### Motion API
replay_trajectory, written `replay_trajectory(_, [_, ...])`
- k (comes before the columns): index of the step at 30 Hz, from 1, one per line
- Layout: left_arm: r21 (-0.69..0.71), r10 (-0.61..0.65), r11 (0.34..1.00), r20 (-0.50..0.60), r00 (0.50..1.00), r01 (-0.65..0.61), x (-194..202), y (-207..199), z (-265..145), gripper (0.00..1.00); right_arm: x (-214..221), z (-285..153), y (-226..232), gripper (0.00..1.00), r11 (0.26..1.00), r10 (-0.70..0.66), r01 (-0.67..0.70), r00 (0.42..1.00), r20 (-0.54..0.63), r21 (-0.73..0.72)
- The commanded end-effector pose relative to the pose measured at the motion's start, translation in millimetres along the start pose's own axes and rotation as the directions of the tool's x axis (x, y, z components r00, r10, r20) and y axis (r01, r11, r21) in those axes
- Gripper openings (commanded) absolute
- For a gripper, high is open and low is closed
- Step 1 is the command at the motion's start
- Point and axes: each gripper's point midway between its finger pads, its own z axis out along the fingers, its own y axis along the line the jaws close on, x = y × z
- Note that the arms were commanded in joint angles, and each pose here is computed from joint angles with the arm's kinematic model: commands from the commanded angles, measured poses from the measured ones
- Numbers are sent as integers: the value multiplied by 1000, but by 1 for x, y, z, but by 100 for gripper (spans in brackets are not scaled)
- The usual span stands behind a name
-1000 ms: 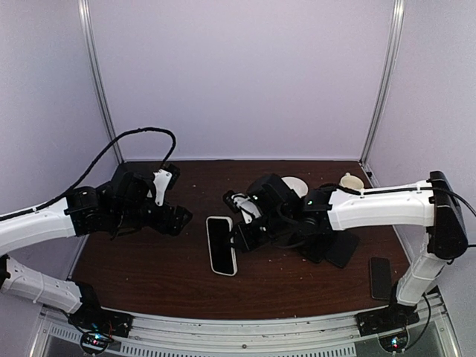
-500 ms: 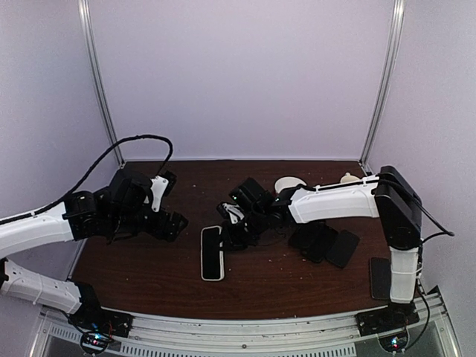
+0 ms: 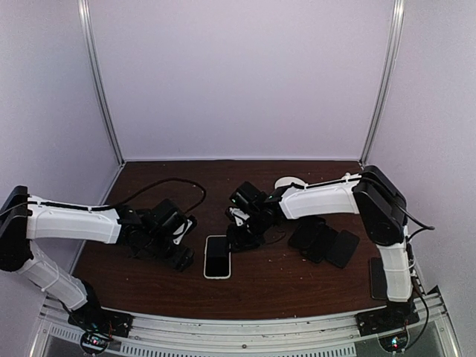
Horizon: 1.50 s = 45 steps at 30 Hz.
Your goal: Put the phone into the phone case
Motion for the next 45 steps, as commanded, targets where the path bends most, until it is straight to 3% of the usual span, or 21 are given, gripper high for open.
replay_trajectory(1, [70,30,997,11,999,-31,-12,-14,1,73,4,-24,4,43,993,-49,44,998,39,108])
replay_trajectory(6, [61,37,997,-5,999,-36,-8,-12,1,72,32,-27,5,41,980,-22,15,999,36,196])
replay_trajectory(13, [74,39,997,2,999,-39,-10,-15,-1,72,60,-7,18,38,986,0,0,1000,2,165])
replay_trajectory(18, [82,31,996,38,999,-34,-18,-15,-10,72,32,-59,15,38,977,-26,-4,990,138,214])
replay_trajectory(22, [83,32,996,37,999,-35,-18,-16,-8,72,15,-130,-44,41,906,-35,-65,973,229,417])
replay_trajectory(25, [86,32,996,25,999,-34,-16,-17,-6,72,17,-180,-126,54,795,54,-232,947,315,561])
replay_trajectory(29, [84,36,996,32,999,-39,-17,-16,-6,72,9,-213,-186,73,713,134,-395,888,440,580])
replay_trajectory(33, [94,36,995,29,999,-38,-18,-18,-7,73,3,-200,-211,73,706,204,-459,861,466,540])
replay_trajectory(38, [89,38,995,26,999,-40,-17,-17,-7,73,5,-165,-231,67,706,271,-466,873,405,533])
replay_trajectory(45, [85,38,996,26,999,-40,-16,-16,-8,73,28,-139,-244,53,689,328,-478,876,353,545])
